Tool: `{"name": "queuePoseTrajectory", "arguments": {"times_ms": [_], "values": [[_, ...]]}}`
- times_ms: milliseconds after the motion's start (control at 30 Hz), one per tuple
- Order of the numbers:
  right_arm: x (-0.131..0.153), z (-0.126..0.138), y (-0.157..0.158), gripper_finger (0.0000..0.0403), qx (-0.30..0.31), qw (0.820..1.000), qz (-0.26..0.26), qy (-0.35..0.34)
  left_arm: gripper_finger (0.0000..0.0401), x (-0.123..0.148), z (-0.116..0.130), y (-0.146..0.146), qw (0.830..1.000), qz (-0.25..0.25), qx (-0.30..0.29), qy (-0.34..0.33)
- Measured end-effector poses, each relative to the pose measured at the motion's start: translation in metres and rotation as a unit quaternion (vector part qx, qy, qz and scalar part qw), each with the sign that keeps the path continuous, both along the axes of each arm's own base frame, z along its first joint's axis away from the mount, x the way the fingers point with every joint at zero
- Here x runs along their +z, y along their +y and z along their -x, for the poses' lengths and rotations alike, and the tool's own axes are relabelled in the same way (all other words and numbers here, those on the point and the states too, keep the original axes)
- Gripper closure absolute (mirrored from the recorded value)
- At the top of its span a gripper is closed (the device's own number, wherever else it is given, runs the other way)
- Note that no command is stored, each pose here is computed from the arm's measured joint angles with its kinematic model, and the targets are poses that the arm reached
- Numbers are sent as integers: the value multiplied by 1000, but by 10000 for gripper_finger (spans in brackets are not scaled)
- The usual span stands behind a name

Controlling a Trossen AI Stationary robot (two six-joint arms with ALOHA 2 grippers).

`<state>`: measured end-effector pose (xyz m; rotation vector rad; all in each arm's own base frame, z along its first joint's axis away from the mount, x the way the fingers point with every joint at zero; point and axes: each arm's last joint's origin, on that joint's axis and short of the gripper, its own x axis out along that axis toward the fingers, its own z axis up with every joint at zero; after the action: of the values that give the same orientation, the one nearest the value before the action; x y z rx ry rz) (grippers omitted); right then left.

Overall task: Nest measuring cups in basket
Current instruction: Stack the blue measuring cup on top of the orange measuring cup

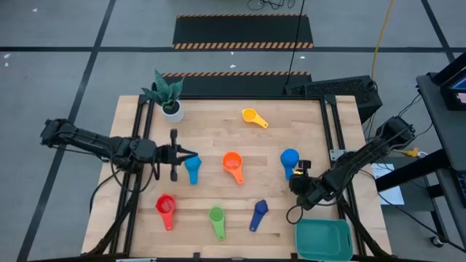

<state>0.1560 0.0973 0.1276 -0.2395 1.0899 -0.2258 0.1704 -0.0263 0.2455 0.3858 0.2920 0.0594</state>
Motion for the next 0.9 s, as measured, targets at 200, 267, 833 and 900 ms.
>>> {"name": "queuePoseTrajectory", "arguments": {"times_ms": [200,267,833,900], "values": [[-10,2,-10,255,-3,1000,6,-4,382,0,-1,5,1000,0,13,0],[-13,2,-12,261,2,1000,11,-7,382,0,-1,5,1000,0,16,0],[-18,1,-15,389,12,998,43,-39,382,0,-1,6,1000,20,22,-2],[-14,-3,-12,390,11,998,35,-47,382,0,-1,6,999,27,24,-3]]}}
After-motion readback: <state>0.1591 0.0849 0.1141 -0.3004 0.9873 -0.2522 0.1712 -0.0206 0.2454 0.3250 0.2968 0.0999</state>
